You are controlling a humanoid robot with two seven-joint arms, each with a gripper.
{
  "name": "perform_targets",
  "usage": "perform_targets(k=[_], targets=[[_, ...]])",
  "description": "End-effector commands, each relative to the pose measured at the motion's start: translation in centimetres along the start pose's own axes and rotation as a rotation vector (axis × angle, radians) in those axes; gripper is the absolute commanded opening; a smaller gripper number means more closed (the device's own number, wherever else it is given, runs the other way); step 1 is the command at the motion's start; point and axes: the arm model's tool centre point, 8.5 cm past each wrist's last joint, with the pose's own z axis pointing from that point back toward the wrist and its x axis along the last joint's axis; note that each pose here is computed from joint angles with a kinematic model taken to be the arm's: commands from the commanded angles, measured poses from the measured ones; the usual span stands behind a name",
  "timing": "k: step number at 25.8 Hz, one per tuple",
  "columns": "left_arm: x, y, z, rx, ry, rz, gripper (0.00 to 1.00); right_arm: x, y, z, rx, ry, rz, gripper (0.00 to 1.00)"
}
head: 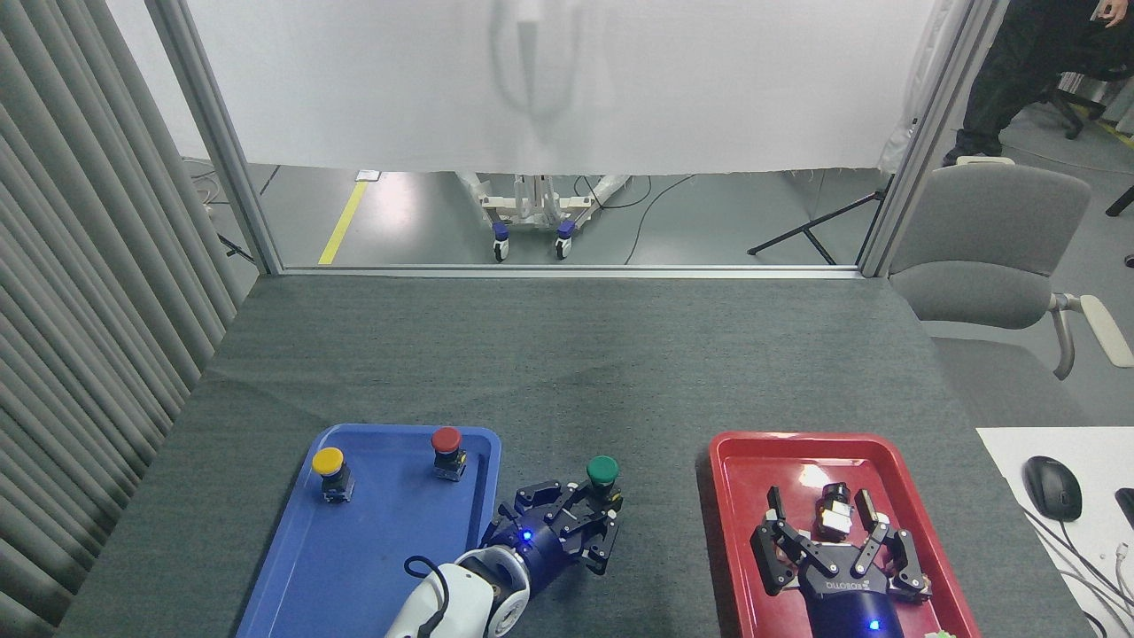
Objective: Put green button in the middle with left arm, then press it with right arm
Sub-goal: 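Carry the green button with the left hand to the table middle and release, then withdraw the left hand back over the blue tray, then move the right hand from the red tray over the green button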
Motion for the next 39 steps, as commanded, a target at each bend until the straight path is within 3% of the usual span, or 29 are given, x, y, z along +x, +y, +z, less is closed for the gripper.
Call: perform_targets(k=[1, 4, 7, 11, 15, 22, 26, 31, 32, 34, 36, 39], targets=[[-0.1, -0.7, -0.1, -0.027, 0.019, 0.005, 0.0, 0.1, -0.1, -0.2, 0.001, -0.052, 0.009, 1.0], [-0.1, -0.9, 0.0, -0.033, 0.02, 0.006, 0.02, 0.8, 0.0, -0.2, 0.004, -0.062, -0.012, 1.0], [-0.2, -1.0, 0.1, -0.027, 0.022, 0.007, 0.19, 1.1, 0.6, -0.2, 0.016, -0.03, -0.025, 1.0], [-0.2, -0.7, 0.0, 0.009, 0.022, 0.01, 0.51, 1.4, 1.5, -0.1, 0.043, 0.005, -0.007, 1.0], [-0.2, -0.9, 0.2, 0.011, 0.031, 0.032, 0.97, 2.0, 1.5, -0.1, 0.044, 0.015, 0.016, 1.0], [0.4, -0.2, 0.1, 0.038, 0.019, 0.032, 0.98, 1.2, 1.8, -0.1, 0.053, 0.02, 0.061, 1.0], [2.2, 1.8, 1.0, 0.152, 0.008, 0.044, 0.98, 0.8, 2.7, 0.1, 0.081, 0.008, 0.081, 1.0], [-4.0, 3.3, 10.8, 0.315, 0.361, -0.025, 0.98, 2.2, 2.3, -0.5, 0.067, -0.027, 0.082, 0.99], [-5.2, 3.2, 13.2, 0.328, 0.441, -0.03, 0.98, 2.7, 1.8, -1.0, 0.05, -0.044, 0.086, 0.95], [-7.7, 3.2, 16.8, 0.35, 0.584, -0.032, 0.98, 3.7, 1.6, -1.3, 0.043, -0.075, 0.109, 0.76], [-10.1, 2.3, 19.5, 0.345, 0.707, -0.01, 0.98, 4.2, 1.8, -1.3, 0.047, -0.096, 0.134, 0.39], [-11.4, 1.6, 21.1, 0.336, 0.771, 0.016, 0.98, 6.4, 2.3, -2.0, 0.094, -0.168, 0.134, 0.07]])
